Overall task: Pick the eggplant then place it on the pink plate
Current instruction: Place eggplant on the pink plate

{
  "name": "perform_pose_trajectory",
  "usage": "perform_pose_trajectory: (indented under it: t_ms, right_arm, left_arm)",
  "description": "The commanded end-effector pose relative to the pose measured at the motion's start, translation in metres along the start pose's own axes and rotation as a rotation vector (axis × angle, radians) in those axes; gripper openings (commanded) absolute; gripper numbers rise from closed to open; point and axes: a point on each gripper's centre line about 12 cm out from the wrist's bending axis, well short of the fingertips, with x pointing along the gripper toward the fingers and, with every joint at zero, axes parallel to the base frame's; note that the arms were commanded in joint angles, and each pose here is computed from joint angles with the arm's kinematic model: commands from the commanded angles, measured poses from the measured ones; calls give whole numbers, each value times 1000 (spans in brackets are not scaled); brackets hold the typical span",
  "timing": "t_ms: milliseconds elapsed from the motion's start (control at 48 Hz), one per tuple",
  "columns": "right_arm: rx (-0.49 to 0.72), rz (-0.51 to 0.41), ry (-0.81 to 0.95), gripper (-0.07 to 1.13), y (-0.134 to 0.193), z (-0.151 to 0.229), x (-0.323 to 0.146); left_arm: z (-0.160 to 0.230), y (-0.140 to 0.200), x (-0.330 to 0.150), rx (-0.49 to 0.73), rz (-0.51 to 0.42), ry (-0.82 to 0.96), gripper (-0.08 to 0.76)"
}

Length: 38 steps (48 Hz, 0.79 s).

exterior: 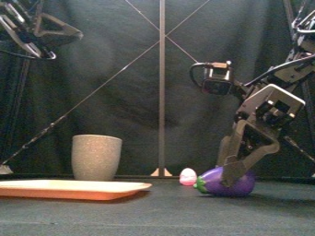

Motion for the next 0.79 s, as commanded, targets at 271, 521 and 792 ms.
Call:
perform_pose_trajectory:
  t_ms: [271, 521, 792]
  right_arm:
    - [-105, 28, -264, 611, 8, 104, -3]
    - [-224, 33, -358, 618, 17, 166, 31]
    - [-179, 19, -328, 752, 12, 177, 64]
  left_arm:
    - [5, 1, 1, 5, 1, -15, -24]
    - [5, 0, 1, 6, 1, -15, -24]
    - [5, 0, 0, 8, 1, -17, -24]
